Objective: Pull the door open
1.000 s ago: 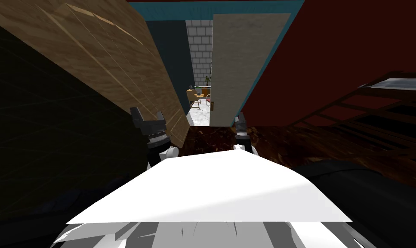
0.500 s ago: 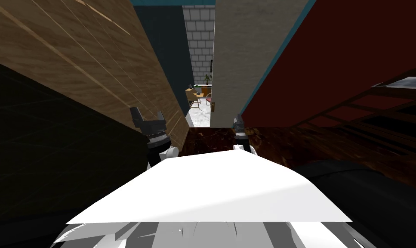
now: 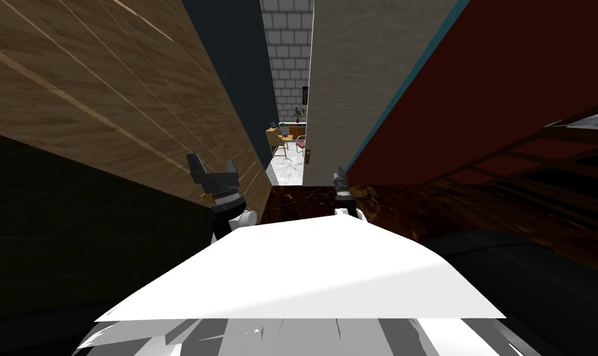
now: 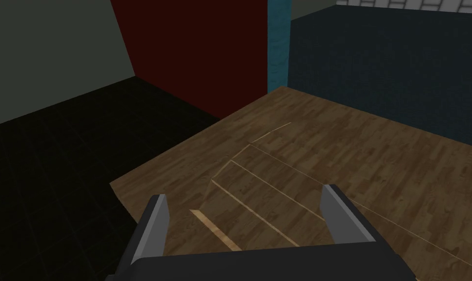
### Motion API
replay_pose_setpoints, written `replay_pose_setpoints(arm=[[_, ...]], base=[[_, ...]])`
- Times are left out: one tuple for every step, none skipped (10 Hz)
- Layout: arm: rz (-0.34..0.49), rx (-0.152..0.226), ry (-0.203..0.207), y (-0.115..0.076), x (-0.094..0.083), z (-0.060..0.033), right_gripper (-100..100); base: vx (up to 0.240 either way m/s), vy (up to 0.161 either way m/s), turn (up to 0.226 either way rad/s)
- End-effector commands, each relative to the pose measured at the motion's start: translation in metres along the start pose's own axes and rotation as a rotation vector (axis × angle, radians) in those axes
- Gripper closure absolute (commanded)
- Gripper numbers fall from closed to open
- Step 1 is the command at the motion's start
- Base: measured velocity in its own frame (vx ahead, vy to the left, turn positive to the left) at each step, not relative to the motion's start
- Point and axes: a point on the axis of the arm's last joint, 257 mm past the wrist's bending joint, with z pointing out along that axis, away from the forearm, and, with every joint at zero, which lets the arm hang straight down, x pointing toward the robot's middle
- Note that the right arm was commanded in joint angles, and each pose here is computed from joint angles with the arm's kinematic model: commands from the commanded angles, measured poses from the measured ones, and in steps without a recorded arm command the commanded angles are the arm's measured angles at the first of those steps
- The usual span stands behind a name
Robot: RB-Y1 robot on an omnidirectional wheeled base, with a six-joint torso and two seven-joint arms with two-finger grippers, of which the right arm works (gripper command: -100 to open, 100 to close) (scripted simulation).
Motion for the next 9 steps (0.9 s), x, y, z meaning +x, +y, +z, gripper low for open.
replay_pose_setpoints(arm=[[0.02,0.026,0.011,-0.012,0.002,-0.0023,-100],[0.031,0.042,0.017,-0.02,0.003,-0.0036,-100],[0.043,0.06,0.023,-0.029,0.005,-0.0051,-100],[0.054,0.078,0.029,-0.038,0.006,-0.0067,-100],[0.066,0.096,0.034,-0.047,0.007,-0.0084,-100],[0.072,0.105,0.037,-0.051,0.008,-0.0094,-100],[0.084,0.123,0.042,-0.061,0.009,-0.0114,-100],[0.096,0.142,0.046,-0.07,0.01,-0.0135,-100],[0.109,0.161,0.05,-0.078,0.011,-0.0158,-100]], base=[[0.201,0.037,-0.022],[0.174,0.031,-0.019],[0.192,0.034,-0.018],[0.219,0.024,-0.019],[0.219,0.024,-0.02],[0.149,0.051,-0.012],[0.133,0.068,-0.019],[0.179,0.068,-0.022],[0.21,0.032,-0.026]])
